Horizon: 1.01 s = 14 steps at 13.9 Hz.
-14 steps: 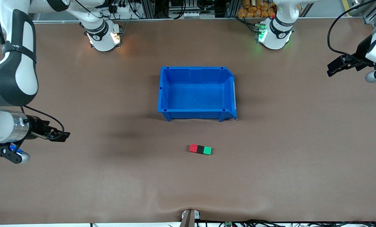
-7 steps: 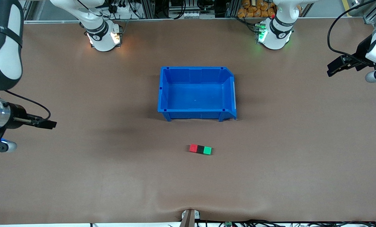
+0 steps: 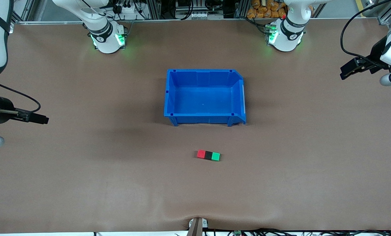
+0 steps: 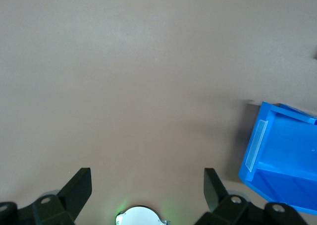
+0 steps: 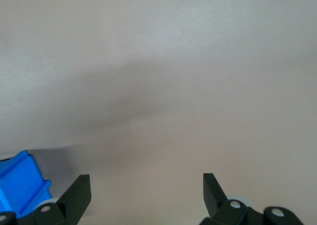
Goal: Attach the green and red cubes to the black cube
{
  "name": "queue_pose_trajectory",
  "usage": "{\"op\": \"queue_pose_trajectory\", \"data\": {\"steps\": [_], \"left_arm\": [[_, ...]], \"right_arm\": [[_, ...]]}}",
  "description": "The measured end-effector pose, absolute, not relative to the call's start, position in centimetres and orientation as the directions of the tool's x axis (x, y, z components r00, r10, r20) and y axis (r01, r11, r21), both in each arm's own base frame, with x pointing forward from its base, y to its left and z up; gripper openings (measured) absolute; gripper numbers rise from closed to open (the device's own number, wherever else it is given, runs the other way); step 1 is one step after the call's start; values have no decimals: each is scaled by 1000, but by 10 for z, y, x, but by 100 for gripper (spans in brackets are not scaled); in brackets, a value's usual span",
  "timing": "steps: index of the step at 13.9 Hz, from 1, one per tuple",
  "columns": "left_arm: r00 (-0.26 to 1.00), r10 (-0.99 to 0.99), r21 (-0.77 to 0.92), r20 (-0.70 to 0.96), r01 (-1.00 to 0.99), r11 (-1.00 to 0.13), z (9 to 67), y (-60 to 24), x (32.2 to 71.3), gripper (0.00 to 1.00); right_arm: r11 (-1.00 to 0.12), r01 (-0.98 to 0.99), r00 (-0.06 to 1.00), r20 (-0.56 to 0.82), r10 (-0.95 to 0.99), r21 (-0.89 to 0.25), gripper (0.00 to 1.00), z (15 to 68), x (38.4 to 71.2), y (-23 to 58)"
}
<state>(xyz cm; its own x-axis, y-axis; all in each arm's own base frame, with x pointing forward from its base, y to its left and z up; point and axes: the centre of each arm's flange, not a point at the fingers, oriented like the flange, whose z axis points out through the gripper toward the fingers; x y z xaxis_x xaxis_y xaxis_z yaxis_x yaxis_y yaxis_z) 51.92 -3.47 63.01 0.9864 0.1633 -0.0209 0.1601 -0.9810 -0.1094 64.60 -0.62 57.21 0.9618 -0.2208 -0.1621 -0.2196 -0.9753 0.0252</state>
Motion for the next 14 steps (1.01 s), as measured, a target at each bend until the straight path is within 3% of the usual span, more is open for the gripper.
{"op": "queue_pose_trajectory", "data": {"steps": [14], "left_arm": [[986, 164, -110, -22, 161, -981, 630, -34, 519, 100]], "right_arm": [[-990, -140, 983, -117, -141, 18, 100, 621, 600, -3]]}}
